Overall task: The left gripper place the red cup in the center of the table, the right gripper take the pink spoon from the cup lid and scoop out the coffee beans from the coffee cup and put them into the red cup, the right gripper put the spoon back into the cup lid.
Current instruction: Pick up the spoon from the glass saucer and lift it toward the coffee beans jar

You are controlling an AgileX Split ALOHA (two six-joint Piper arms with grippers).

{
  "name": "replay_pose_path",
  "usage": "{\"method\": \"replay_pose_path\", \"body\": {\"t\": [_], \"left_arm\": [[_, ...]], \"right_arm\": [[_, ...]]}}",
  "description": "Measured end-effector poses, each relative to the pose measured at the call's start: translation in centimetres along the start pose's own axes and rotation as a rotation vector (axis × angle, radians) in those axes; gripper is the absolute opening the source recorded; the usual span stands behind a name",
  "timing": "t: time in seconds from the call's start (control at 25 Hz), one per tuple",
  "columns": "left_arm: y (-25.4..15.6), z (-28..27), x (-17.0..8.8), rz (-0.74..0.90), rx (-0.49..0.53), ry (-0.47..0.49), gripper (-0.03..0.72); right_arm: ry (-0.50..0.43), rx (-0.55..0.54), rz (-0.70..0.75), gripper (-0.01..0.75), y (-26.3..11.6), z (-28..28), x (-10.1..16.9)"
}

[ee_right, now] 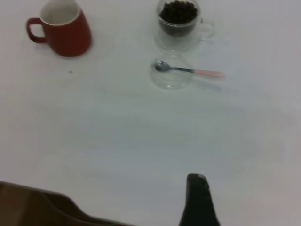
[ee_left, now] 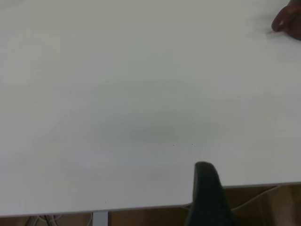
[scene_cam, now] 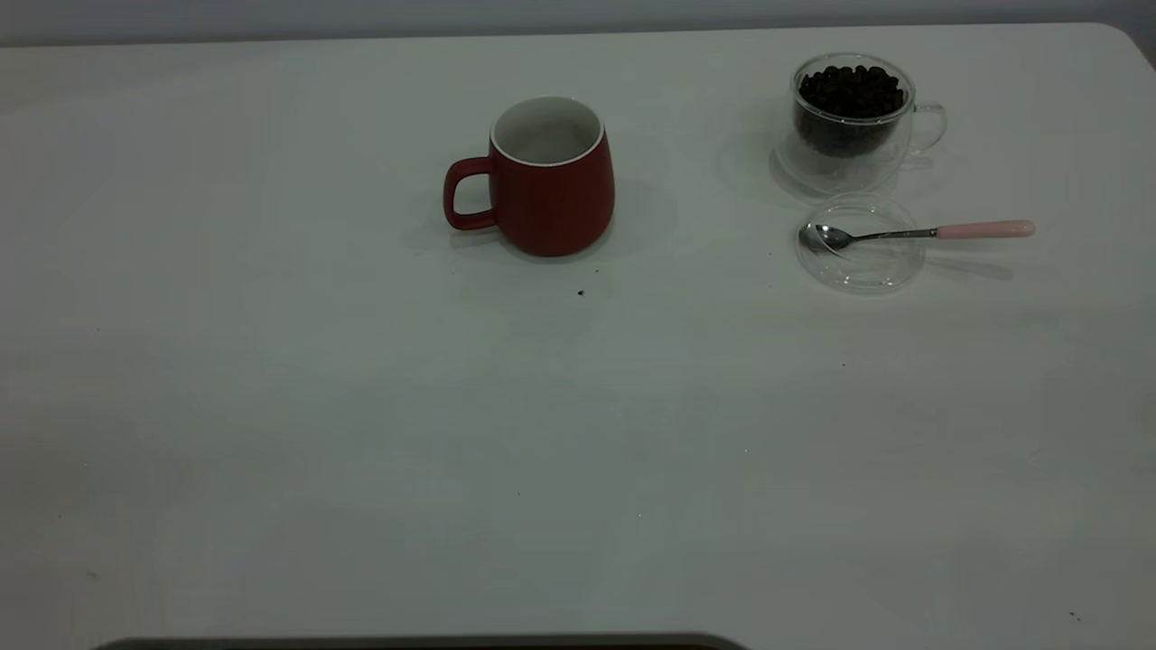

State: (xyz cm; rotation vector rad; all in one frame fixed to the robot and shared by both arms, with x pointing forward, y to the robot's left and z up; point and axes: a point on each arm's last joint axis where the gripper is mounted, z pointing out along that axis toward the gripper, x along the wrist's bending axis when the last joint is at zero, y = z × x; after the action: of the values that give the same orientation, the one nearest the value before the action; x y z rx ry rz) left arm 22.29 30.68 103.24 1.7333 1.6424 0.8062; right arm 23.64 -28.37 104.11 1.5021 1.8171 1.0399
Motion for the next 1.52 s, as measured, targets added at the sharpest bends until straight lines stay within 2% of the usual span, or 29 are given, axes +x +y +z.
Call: {"method": "replay_pose_path", "body": {"t": [0.32,0.52,0.6,0.76,0.92,1.12,1.32,1.52], "left_arm": [[0.0,0.0,0.0,0.000,0.000,0.000,0.538],[0.0,0.0,0.0,0.000,0.000,0.000,0.538],[0.0,0.0,0.0,0.000,0.000,0.000,0.538],[0.0,0.0,0.0,0.000,0.000,0.000,0.538],[0.0,0.0,0.0,0.000,0.000,0.000,0.538],[0.0,0.0,0.0,0.001,0.000,0.000,0.538],[0.0,0.0,0.0,0.001,0.001,0.000,0.538],[0.0,0.0,0.0,0.001,0.001,0.000,0.538]], "right_arm": [[0.058,-0.041,0.022,0.586,0.4,-0.1,0.5],[0.087,-0.271,0.064,0.586,2.6,-0.3,0.7],[0.079,-0.296,0.080,0.586,3.5,0.1,0.5],[0.080,-0.134,0.129,0.586,5.2,3.3,-0.1],[0.085,0.101,0.140,0.586,6.3,8.6,-0.9],[0.136,0.370,0.164,0.586,6.9,15.8,-1.7],[0.195,0.516,0.140,0.586,8.1,22.5,-2.5],[0.207,0.632,0.170,0.586,7.8,29.2,-4.1]]}}
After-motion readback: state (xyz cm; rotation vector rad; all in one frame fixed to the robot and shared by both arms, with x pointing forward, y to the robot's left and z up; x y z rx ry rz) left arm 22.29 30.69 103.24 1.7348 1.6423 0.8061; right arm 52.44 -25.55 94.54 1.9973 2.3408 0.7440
